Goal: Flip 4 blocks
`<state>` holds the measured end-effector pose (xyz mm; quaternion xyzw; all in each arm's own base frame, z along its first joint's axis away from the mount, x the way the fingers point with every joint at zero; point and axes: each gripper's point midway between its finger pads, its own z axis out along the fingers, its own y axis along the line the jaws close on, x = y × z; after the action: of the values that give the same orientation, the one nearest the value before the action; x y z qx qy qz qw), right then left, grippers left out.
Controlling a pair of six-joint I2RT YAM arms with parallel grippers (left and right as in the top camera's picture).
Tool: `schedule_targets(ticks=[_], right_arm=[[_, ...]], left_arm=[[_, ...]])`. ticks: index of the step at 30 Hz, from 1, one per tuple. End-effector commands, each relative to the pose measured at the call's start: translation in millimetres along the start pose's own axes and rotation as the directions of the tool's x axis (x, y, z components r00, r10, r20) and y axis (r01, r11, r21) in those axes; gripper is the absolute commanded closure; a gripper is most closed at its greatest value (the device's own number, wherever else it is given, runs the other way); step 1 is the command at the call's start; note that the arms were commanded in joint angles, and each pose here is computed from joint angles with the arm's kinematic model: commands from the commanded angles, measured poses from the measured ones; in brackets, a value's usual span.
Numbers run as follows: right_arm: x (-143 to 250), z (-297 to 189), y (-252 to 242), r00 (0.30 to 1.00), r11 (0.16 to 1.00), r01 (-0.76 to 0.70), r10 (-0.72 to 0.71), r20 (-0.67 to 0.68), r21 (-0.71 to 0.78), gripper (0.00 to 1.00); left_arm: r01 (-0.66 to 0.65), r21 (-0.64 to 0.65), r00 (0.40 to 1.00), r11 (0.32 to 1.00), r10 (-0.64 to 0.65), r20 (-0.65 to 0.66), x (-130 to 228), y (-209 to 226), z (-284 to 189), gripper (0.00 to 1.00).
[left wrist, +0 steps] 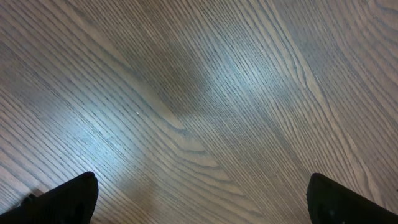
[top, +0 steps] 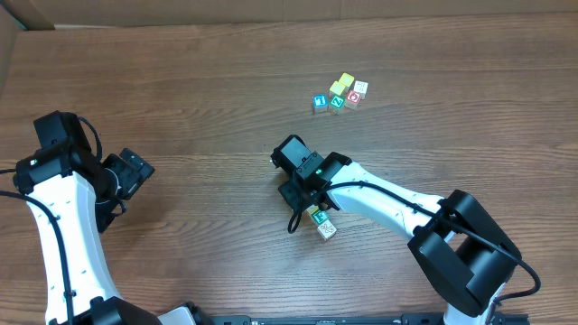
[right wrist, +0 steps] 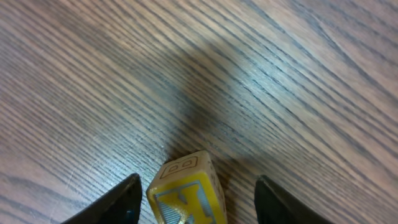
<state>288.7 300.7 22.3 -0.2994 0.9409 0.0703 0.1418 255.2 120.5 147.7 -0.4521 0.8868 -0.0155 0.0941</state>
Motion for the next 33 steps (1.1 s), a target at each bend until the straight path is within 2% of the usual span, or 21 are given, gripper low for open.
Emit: schedule_targets(ticks=[1,8,11,17,33], right_arm=[[-11.6,-8.8,3.1,0.999,1.000,-0.003,0.003,0.033,-0.016,0.50],[-11.6,-8.7,-0.5,0.999,1.000,-0.010,0.010,0.031,-0.012,0.51],[-10.3,-8.7,-1.1,1.000,1.000,-0.011,0.011,0.025,-0.010,0.57],[-4.8,-8.7,-2.0,1.000,1.000,-0.015,0.015,0.003,-0.006,0.61],[-5.2,-11.5,-1.3,0.996,0.996,-0.094,0.094,-0.006,-0.008,0.57]], left_arm=[[-0.006,-0.016,1.000,1.000,0.005,-0.006,0.4,3.4,2.6,0.01],[-0.006,-0.015,1.000,1.000,0.005,-0.006,0.5,3.3,2.6,0.00],[-0.006,-0.015,1.000,1.000,0.005,-0.006,0.5,3.3,2.6,0.00],[-0.006,-0.015,1.000,1.000,0.005,-0.006,0.5,3.3,2.6,0.00],[-0.006,-0.016,1.000,1.000,0.005,-0.006,0.4,3.4,2.6,0.00]])
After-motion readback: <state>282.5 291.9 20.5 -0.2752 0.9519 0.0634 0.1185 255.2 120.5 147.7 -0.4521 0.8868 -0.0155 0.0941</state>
